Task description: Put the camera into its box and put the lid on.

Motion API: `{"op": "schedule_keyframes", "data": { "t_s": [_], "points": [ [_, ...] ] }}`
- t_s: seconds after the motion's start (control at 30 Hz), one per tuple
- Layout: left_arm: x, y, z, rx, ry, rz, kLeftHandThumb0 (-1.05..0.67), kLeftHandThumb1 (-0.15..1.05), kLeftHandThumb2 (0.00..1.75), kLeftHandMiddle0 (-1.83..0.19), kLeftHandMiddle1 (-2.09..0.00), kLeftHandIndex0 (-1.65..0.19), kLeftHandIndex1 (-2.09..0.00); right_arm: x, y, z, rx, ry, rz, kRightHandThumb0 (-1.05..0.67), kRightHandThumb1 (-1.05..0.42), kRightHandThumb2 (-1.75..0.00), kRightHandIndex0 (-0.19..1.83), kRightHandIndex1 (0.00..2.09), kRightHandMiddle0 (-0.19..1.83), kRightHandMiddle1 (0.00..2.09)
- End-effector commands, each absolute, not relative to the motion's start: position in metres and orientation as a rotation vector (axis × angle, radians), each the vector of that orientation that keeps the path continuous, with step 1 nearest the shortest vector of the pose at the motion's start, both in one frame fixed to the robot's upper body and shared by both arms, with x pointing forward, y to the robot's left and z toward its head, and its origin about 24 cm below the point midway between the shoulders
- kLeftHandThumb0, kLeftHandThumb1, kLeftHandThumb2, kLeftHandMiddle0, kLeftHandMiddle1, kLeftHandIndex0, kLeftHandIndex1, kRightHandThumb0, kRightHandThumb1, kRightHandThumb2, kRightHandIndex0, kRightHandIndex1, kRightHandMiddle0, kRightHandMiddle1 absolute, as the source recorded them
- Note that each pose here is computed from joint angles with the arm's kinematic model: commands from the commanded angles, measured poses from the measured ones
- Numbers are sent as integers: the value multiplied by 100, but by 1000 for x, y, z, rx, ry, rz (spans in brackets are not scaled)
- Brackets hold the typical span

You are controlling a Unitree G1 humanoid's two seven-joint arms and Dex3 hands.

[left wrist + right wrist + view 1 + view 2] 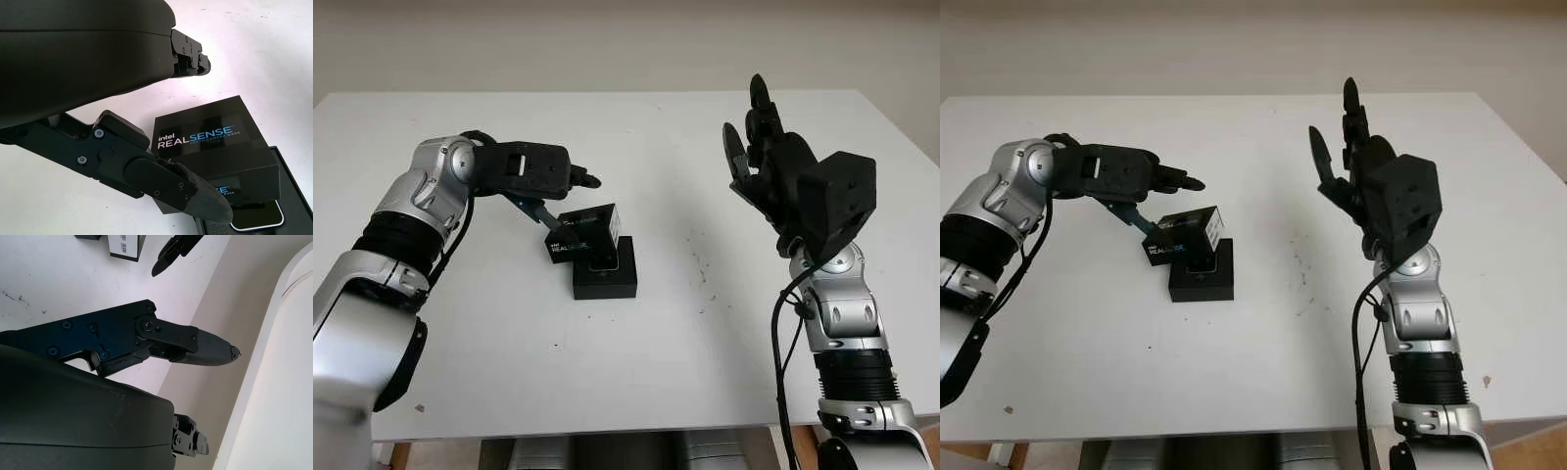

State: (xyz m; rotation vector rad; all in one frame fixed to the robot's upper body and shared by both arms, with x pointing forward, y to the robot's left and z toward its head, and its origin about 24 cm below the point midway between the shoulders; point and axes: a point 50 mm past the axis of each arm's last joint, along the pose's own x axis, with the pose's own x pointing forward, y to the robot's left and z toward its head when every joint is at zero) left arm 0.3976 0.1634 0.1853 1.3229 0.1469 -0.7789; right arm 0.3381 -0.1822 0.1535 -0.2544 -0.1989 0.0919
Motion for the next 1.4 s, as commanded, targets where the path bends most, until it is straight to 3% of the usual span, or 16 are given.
{"op": "schedule_keyframes", "data": {
  "t_s": [0.0,0.7,0.93,1.03,1.13,1.27,1.37],
  "points": [
    [397,161,182,1326,139,-787,-84,90,6,-10,-9,-8,-13,337,-183,161,-256,-221,88,-65,-105,-62,-19,5,-19,4],
    [394,151,164,1367,172,-822,-89,90,5,-16,-8,-13,-14,336,-184,161,-245,-227,92,-64,-105,-62,-19,4,-19,4],
    [392,149,159,1406,171,-805,-87,91,6,-36,-19,-24,-20,336,-183,161,-253,-224,89,-65,-105,-62,-19,4,-19,4],
    [391,149,158,1411,140,-791,-82,99,6,-19,-74,-23,-46,337,-182,161,-248,-228,93,-65,-105,-62,-19,4,-19,4],
    [390,149,157,1389,92,-772,-66,104,13,-21,-99,-12,-104,337,-182,160,-249,-223,94,-66,-105,-62,-19,4,-19,3],
    [389,146,159,1371,42,-758,-51,105,29,-2,-174,1,-168,337,-181,160,-257,-230,92,-66,-105,-63,-19,5,-19,4],
    [388,144,159,1351,-1,-761,-44,105,38,0,-180,6,-172,337,-181,160,-253,-236,91,-66,-105,-62,-18,5,-19,4]
  ]
}}
